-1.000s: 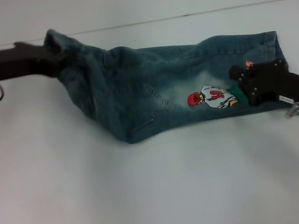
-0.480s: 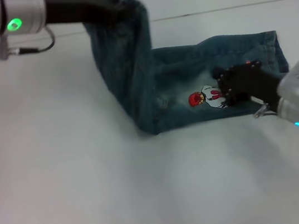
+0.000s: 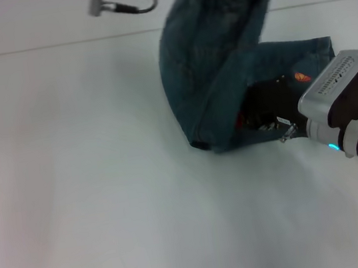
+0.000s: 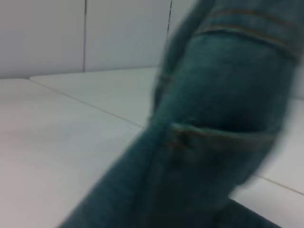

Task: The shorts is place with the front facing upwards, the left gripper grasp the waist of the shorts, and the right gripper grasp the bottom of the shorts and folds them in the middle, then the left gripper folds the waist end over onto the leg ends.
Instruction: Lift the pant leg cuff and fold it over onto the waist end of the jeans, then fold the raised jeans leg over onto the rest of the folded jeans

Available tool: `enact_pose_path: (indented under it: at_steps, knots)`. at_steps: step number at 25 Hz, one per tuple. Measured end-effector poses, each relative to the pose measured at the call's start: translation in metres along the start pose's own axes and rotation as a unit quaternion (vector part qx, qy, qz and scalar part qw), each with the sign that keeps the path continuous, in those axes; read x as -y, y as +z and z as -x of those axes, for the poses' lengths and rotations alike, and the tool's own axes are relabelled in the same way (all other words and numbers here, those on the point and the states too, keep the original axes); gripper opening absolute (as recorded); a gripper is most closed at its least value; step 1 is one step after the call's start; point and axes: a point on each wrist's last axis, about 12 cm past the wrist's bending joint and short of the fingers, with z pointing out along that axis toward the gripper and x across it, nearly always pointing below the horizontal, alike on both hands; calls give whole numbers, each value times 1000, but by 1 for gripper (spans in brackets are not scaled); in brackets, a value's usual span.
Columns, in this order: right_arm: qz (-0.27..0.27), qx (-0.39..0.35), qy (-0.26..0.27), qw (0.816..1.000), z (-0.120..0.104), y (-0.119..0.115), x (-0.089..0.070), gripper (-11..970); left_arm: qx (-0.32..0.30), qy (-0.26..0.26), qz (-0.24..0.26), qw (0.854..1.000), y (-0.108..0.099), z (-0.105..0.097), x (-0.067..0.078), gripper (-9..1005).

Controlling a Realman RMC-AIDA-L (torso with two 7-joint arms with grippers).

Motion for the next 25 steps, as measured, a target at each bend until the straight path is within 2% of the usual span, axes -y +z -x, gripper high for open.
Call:
enact_pose_path:
  at_steps: [7, 14, 18, 25]
  knots:
    - [17, 1, -5, 1000, 3, 4, -7, 28, -5, 23, -18, 1000, 37, 17, 26, 45]
    - [17, 1, 2, 1000, -1, 0, -8, 38, -7, 39, -10, 999, 55, 17, 34, 42]
    - [9, 12, 15, 1000, -13, -17, -5, 43, -1, 40, 0, 999, 55, 15, 31, 43]
    - [-1, 50, 9, 999, -40, -79, 9, 52, -3, 50, 10, 999, 62, 8, 32, 46]
